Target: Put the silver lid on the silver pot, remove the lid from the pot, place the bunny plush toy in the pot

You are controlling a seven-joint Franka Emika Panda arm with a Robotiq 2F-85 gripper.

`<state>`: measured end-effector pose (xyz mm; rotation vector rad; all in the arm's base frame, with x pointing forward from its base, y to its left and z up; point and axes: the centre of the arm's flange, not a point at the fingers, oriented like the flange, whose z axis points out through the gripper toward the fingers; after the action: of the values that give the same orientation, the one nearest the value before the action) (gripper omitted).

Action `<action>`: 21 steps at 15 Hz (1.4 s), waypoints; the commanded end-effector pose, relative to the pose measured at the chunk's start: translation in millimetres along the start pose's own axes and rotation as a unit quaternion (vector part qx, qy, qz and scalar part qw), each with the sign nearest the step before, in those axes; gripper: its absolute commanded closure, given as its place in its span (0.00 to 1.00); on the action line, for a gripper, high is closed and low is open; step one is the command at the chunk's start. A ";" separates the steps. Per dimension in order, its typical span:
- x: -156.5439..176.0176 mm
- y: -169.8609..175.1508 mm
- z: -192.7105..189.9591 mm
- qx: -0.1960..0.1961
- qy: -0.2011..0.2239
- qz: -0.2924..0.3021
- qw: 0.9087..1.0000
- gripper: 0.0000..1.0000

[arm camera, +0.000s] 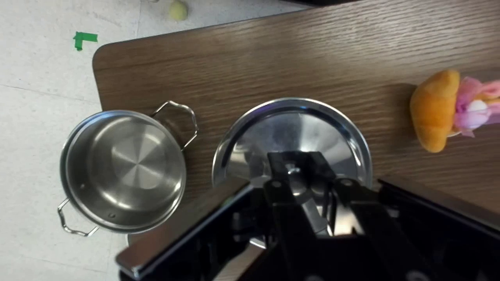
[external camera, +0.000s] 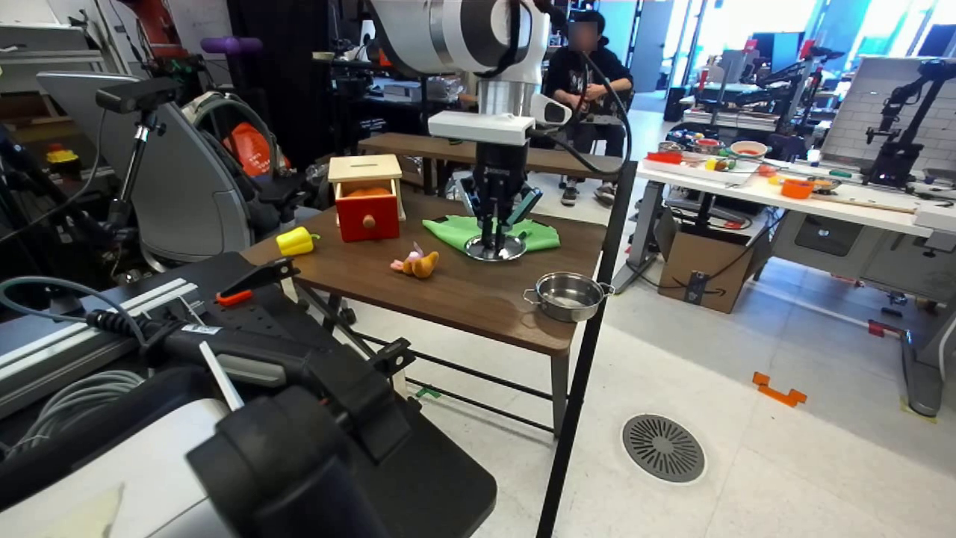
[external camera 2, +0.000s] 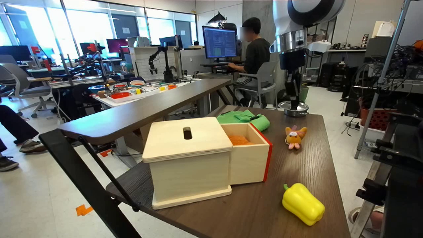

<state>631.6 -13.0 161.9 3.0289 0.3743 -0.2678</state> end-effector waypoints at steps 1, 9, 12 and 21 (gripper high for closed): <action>-10.3 -5.1 17.7 0.002 -0.016 -0.016 1.000 0.95; -15.5 -6.8 66.6 0.000 -0.055 -0.023 0.998 0.95; -13.5 -6.4 77.2 -0.002 -0.063 -0.022 0.998 0.95; -12.7 -14.0 40.0 -0.001 -0.042 -0.024 0.999 0.04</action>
<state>606.9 -15.8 97.9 2.9990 0.4107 -0.4341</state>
